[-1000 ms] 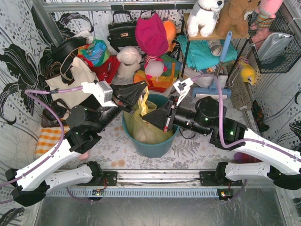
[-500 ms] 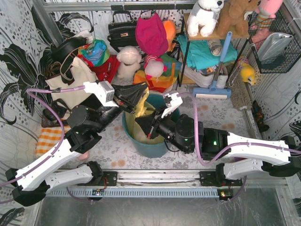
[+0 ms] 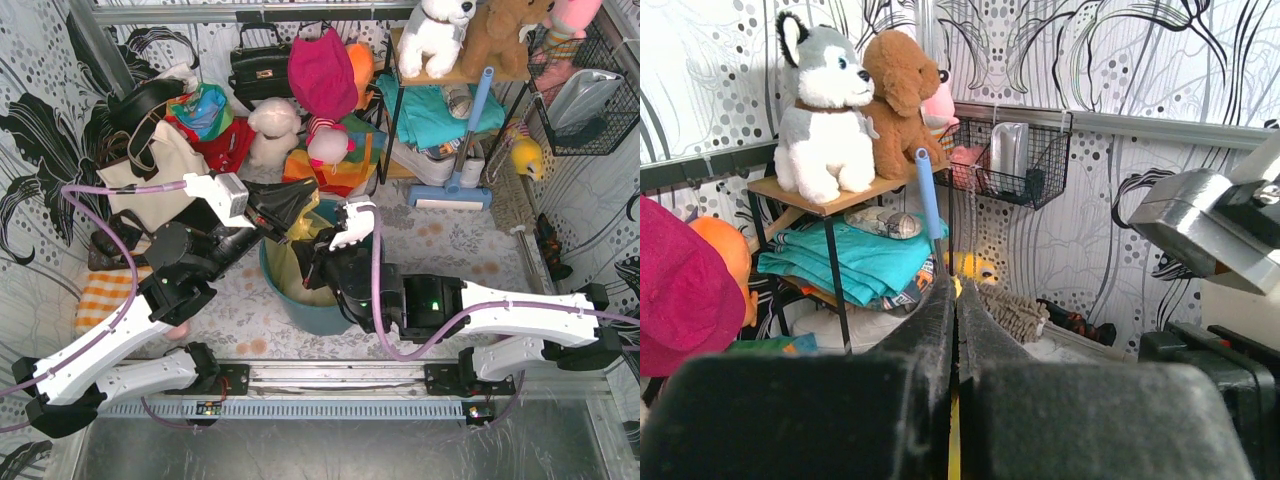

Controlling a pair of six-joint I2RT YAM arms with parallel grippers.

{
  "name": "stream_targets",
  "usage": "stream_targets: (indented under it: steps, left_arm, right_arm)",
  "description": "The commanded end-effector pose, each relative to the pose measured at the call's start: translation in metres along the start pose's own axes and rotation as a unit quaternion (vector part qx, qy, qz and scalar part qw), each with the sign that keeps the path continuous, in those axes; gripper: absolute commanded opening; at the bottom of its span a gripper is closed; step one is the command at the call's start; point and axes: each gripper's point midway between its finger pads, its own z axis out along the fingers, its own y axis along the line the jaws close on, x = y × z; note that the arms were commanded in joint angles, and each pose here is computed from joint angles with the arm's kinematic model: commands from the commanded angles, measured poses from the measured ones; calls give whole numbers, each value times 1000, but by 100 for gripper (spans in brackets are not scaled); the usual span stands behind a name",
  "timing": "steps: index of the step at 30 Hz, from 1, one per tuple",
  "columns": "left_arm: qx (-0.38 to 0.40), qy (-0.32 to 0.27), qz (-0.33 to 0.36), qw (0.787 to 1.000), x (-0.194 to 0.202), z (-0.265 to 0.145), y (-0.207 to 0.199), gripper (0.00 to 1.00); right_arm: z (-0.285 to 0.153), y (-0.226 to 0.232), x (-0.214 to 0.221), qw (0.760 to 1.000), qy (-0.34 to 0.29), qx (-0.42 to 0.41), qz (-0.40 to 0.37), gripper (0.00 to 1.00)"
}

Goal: Tie the trash bag

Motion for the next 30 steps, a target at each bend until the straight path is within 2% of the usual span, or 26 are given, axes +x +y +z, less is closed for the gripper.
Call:
stream_targets:
  steps: [1, 7, 10, 14, 16, 18, 24, 30]
  left_arm:
    - [9, -23, -6, 1000, -20, 0, -3, 5]
    - [22, -17, -8, 1000, -20, 1, -8, 7]
    - [24, -14, -10, 1000, -22, 1, -9, 15]
    - [23, -20, -17, 999, -30, -4, -9, 46]
    - [21, -27, -25, 999, -37, -8, -9, 56]
    - [21, -33, -30, 999, -48, -15, -9, 62]
    - [6, -33, -45, 998, -75, -37, -5, 69]
    - [-42, -35, -60, 997, -89, -76, 11, 66]
  right_arm:
    - [-1, -10, -3, 999, -3, 38, -13, 0]
    - [2, -21, 4, 998, -9, 62, -11, 0]
    - [1, -27, 3, 997, -19, 74, -9, 0]
    - [1, -30, 1, 997, -26, 76, -4, 0]
    - [0, -29, 0, 997, -27, 75, -2, 0]
    - [0, -28, -1, 997, -27, 73, -2, 0]
    - [-2, -30, -3, 997, -28, 72, 4, 0]
    - [-3, -30, -2, 997, -25, 70, 7, 0]
